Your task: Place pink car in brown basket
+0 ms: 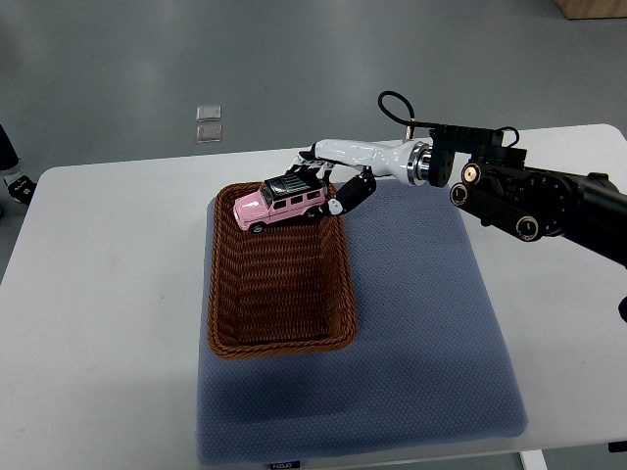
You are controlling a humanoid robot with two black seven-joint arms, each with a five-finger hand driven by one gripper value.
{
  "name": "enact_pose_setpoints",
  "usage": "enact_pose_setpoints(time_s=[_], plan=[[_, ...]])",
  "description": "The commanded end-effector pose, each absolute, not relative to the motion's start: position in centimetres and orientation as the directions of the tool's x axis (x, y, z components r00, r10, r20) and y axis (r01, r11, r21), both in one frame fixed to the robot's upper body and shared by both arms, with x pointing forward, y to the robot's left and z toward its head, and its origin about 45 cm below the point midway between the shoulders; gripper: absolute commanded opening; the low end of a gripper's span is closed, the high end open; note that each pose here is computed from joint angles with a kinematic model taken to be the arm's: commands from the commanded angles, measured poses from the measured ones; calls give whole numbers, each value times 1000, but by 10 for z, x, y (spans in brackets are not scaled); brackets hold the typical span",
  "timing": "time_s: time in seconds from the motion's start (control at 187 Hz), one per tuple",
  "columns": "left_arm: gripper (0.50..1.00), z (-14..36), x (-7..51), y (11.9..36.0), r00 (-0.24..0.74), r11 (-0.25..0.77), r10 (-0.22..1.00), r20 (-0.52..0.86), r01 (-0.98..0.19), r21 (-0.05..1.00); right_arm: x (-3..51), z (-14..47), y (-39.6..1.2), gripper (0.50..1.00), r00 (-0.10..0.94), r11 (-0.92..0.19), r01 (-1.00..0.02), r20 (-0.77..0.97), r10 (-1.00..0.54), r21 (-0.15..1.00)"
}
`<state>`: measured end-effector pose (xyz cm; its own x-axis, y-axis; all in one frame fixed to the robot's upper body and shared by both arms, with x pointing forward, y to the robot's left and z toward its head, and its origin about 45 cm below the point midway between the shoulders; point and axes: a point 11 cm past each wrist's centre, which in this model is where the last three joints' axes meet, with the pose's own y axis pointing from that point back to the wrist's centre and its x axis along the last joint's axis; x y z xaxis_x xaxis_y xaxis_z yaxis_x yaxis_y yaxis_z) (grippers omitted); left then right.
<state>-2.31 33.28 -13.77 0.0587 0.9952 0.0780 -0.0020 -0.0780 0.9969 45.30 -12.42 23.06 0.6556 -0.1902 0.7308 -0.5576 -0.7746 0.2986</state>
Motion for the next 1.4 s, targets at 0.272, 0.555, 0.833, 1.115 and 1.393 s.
enact_pose_setpoints(time_s=[0.272,0.555,0.833,1.115,1.393], plan=[[1000,-138,-23,333,59,-79,995,79,-3,997,442,213,-134,879,663,-792,-570,692,-285,220],[1000,-138,-23,333,59,-79,995,79,-3,997,457,227,-163,887,645,-712,-698,503,-575,81],[1000,-138,-23,332,59,-77,995,77,-2,997,465,210,-227,887,561,-554,-827,73,-824,98],[1000,-138,-23,333,59,-79,995,79,-2,997,454,167,-262,887,321,-383,-906,-293,-900,183],[1000,-138,-23,332,59,-77,995,77,-3,997,449,149,-282,901,177,-325,-909,-464,-868,261]])
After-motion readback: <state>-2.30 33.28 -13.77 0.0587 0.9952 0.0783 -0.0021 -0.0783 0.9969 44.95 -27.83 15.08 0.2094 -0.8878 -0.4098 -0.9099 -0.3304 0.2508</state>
